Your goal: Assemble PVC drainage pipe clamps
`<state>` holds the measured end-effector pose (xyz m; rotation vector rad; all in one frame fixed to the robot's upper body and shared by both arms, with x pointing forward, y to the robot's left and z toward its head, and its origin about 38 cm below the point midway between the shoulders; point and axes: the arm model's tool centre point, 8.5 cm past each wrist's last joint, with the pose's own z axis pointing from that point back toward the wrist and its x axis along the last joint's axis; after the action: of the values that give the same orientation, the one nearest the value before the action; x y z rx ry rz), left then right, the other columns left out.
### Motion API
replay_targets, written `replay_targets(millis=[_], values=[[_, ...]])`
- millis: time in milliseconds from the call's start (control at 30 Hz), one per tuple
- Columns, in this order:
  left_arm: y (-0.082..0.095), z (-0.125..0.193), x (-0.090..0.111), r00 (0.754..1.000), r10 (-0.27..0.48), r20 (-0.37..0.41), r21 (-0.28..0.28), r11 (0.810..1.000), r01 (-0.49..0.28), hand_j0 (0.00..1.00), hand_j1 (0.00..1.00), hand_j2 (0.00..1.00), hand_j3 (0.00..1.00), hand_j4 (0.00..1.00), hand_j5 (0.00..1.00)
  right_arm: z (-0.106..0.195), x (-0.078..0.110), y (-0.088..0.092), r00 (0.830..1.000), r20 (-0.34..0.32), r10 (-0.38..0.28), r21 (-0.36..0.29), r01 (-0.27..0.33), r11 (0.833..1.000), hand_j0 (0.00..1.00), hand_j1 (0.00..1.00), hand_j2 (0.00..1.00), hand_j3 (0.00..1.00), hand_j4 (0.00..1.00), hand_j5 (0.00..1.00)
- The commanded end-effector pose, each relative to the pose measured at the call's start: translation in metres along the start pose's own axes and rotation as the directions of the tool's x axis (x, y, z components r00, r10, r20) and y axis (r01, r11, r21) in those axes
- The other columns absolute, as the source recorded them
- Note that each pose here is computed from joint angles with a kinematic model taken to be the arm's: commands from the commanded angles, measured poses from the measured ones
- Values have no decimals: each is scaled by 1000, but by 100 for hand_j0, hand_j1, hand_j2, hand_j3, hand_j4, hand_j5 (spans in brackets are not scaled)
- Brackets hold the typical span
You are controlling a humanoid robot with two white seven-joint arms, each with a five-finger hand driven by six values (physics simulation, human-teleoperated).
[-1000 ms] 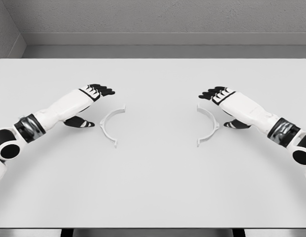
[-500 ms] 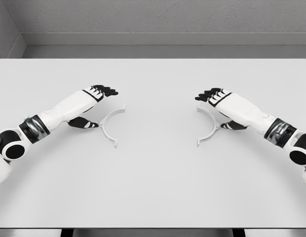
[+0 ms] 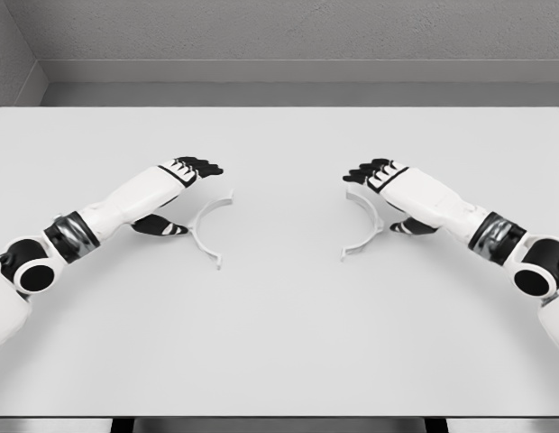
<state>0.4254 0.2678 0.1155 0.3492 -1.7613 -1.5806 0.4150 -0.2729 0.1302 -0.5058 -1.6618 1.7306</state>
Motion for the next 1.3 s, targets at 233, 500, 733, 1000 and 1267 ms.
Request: replay_targets(millis=[233, 500, 733, 1000, 1267], values=[[-2, -8, 6, 1000, 21, 17, 19, 1000, -21, 100, 100, 100, 100, 100, 100, -19, 0, 7, 1000, 7, -27, 15, 27, 1000, 100, 100, 100, 100, 100, 100], [-5, -17, 14, 999, 36, 38, 31, 999, -37, 100, 100, 100, 100, 100, 100, -21, 1, 6, 1000, 11, -27, 14, 27, 1000, 100, 100, 100, 100, 100, 100], [-7, -20, 18, 998, 41, 49, 35, 998, -43, 100, 100, 100, 100, 100, 100, -36, -9, -9, 999, -9, -32, -20, 32, 999, 100, 100, 100, 100, 100, 100], [-11, -28, 26, 996, 57, 68, 45, 997, -60, 100, 100, 100, 100, 100, 100, -54, -16, -12, 998, -22, -59, -29, 58, 998, 100, 100, 100, 100, 100, 100], [-13, -32, 30, 995, 61, 77, 50, 997, -65, 100, 100, 100, 100, 100, 100, -62, -19, -5, 997, -29, -67, -1, 67, 998, 100, 100, 100, 100, 100, 100]])
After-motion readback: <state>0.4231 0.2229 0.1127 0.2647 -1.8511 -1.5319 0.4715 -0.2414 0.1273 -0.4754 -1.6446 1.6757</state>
